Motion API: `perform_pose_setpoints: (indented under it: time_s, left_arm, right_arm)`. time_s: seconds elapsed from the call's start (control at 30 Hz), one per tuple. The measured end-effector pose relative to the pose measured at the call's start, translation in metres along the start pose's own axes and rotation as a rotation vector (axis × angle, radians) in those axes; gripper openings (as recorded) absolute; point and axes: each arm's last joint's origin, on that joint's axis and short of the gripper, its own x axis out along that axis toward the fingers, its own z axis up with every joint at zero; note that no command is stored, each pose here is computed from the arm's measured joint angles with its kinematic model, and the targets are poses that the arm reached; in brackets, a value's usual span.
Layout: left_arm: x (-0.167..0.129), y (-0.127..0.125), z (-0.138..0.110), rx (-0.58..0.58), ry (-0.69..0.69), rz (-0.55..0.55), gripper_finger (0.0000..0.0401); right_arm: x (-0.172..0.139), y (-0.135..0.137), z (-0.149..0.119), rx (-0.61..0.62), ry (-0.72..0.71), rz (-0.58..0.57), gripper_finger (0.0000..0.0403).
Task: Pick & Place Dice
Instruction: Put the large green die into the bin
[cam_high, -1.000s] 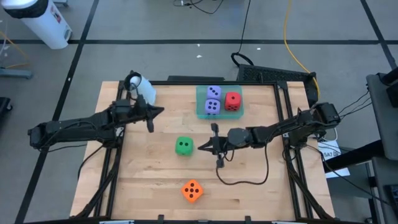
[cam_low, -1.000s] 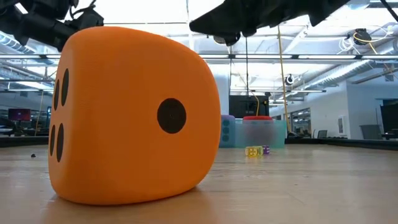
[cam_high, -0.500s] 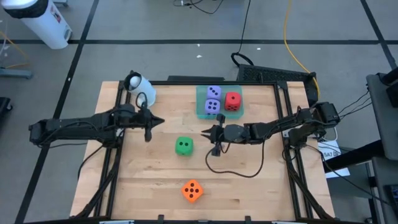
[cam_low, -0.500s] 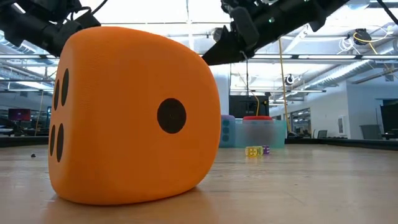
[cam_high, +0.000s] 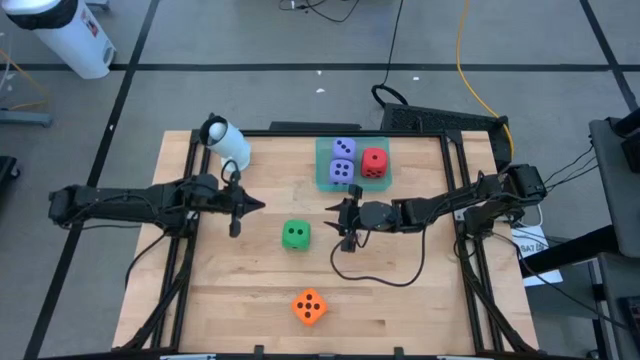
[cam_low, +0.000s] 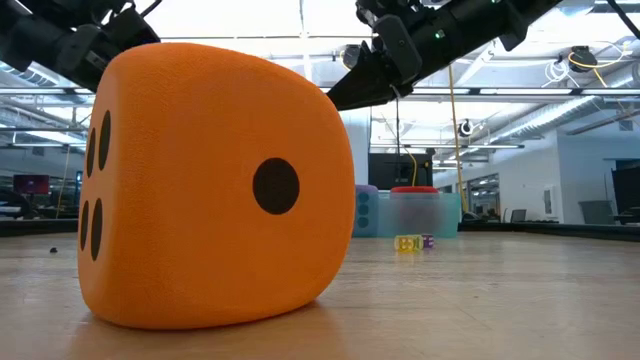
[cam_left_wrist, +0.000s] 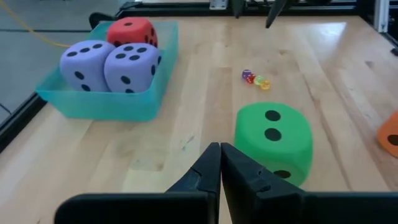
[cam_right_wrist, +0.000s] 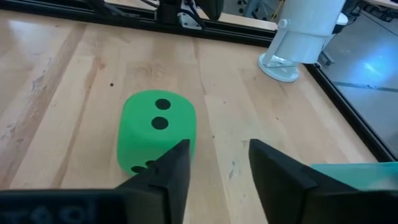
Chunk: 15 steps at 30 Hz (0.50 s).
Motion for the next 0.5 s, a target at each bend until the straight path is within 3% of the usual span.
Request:
perform_pose_setpoints:
  time_s: [0.17, 0.3, 0.5]
  left_arm:
    - [0.0, -0.002, 0.0, 0.028, -0.004, -0.009, 0.0013]
    - [0.0, -0.002, 0.0, 0.028, -0.003, -0.009, 0.0004]
    - [0.0, -0.002, 0.0, 0.028, 0.003, -0.008, 0.0019]
  right_arm:
    - [0.001, -0.004, 0.004, 0.028, -0.016, -0.011, 0.0184]
    - [0.001, -0.008, 0.026, 0.032, 0.002, -0.019, 0.0208]
    - [0.009, 0.003, 0.059, -0.016, 0.038, 0.051, 0.028]
